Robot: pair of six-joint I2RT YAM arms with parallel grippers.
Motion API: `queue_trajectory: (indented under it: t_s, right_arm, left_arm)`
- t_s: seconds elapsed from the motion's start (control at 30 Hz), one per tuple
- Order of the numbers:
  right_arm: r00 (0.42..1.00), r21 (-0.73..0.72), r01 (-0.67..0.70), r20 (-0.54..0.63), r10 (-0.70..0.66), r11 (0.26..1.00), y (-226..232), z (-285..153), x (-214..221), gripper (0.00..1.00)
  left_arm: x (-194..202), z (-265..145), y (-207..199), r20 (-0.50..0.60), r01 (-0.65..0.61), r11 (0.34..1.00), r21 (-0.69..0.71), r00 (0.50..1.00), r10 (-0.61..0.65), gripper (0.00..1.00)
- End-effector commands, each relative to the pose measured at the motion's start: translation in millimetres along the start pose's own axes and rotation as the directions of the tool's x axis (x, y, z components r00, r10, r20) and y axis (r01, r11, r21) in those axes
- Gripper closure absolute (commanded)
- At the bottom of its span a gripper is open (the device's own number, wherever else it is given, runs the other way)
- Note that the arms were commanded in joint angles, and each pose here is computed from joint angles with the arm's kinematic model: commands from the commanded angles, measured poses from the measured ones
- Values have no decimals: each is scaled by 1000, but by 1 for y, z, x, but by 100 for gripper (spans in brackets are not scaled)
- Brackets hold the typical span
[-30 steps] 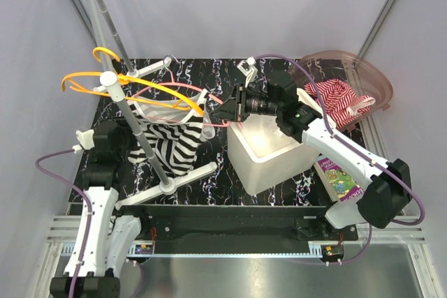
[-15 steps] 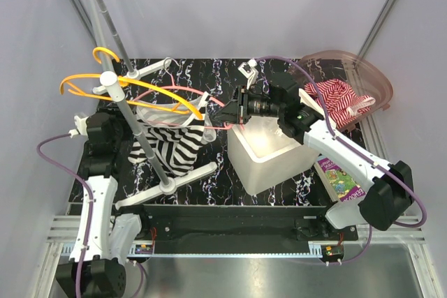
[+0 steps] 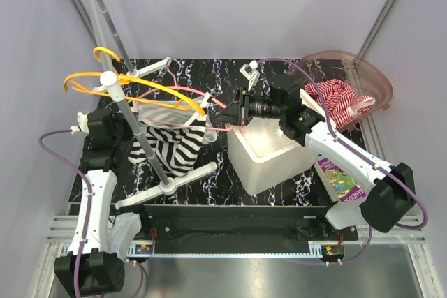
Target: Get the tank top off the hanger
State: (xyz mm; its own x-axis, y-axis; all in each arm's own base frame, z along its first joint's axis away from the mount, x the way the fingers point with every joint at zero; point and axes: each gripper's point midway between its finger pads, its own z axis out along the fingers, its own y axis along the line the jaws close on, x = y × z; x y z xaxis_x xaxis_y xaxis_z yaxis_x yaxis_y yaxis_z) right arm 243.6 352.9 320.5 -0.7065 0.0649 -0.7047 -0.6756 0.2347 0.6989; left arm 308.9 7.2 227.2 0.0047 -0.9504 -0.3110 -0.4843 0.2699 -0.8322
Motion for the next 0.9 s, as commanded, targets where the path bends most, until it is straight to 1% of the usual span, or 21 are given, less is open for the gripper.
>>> queue_trajectory:
  t_s: [0.0,0.1,0.23,0.3,0.37,0.4,0.57,0.7,0.8,0.87]
  right_arm:
    - [992,-80,116,60,-112,990,32,-13,-17,100]
    - [992,-65,118,56,-115,991,29,-13,-17,100]
    - [991,-31,118,64,-116,993,24,-15,-17,100]
    - [991,-13,119,66,-118,993,22,-16,-17,100]
    - [991,-6,118,66,-117,993,21,-17,-17,100]
    - [991,-7,119,67,-118,993,22,-17,-18,100]
    - [990,-42,131,60,-128,991,34,-26,-12,100]
    - [989,-66,140,57,-137,988,43,-36,-6,100]
    - [982,-79,175,80,-169,981,53,-43,-8,100]
    - [980,-87,185,88,-177,979,58,-46,-10,100]
  left_arm:
    - [-9,-9,-27,13,-27,998,63,1000,26,74]
    - [-9,-13,-26,11,-28,998,58,1000,27,82]
    - [-12,-18,-28,25,-23,998,56,999,22,84]
    - [-15,-20,-26,37,-24,999,40,999,22,86]
    - [-19,-24,-28,54,-30,999,42,998,27,91]
    - [-20,-24,-26,60,-33,999,31,998,31,100]
    - [-43,-30,-31,160,-77,997,0,984,76,100]
    - [-72,-40,-34,273,-132,989,-72,951,147,100]
    - [-83,-41,-23,301,-127,980,-151,939,169,100]
    - [-84,-40,-16,297,-122,976,-180,939,172,100]
